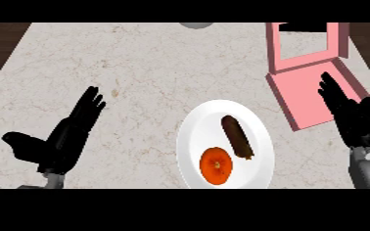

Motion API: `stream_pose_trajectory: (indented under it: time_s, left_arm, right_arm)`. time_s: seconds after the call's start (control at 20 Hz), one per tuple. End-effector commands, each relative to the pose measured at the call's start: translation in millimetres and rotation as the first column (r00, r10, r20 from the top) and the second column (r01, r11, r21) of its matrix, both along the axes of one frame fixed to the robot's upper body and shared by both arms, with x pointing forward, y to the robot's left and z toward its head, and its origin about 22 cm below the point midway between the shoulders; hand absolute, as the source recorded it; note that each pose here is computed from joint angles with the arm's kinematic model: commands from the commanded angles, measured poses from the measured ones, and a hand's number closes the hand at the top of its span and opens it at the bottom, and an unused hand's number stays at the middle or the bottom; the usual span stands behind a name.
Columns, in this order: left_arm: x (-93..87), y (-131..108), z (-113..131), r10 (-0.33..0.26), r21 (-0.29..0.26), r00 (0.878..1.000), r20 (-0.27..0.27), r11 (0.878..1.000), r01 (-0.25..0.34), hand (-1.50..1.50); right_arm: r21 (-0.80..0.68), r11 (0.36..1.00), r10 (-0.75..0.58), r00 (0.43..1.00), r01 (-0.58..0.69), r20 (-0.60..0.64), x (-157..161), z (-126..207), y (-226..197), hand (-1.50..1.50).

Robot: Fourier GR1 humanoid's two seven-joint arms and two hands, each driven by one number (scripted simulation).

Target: Pick the squash from the plate and place it in the cardboard box

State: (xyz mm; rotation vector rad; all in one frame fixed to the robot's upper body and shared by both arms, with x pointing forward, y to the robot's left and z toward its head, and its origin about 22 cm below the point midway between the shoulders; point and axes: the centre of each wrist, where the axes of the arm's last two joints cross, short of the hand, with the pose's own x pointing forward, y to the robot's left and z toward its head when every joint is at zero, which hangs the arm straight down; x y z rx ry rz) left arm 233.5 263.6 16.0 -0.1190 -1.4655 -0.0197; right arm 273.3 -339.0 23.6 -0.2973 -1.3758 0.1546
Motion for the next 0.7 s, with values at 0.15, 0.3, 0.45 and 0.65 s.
stream_pose_trajectory:
  time_s: [0.15, 0.3, 0.45, 0.65]
  left_arm:
    - [27.6, 16.1, 43.9, -0.069, 0.283, 0.976, 0.207, 0.959, 0.008, 0.00]
    - [28.1, 23.2, 52.9, -0.166, 0.399, 0.956, 0.243, 0.915, 0.058, 0.00]
    - [35.1, 18.0, 37.5, -0.198, 0.424, 0.945, 0.259, 0.903, 0.073, 0.00]
    - [36.4, 14.0, 60.2, -0.229, 0.435, 0.932, 0.282, 0.896, 0.089, 0.00]
  right_arm:
    - [-0.067, 0.980, 0.201, 0.889, -0.190, 0.412, 12.5, 103.9, 33.1, -1.50]
    - [-0.456, 0.870, 0.369, 0.859, -0.185, 0.355, 5.3, 150.6, 32.0, -1.50]
    - [-0.314, 0.923, 0.349, 0.824, -0.221, 0.446, -39.2, 147.9, 57.7, -1.50]
    - [-0.500, 0.821, 0.513, 0.739, -0.274, 0.437, -66.2, 128.3, 73.8, -1.50]
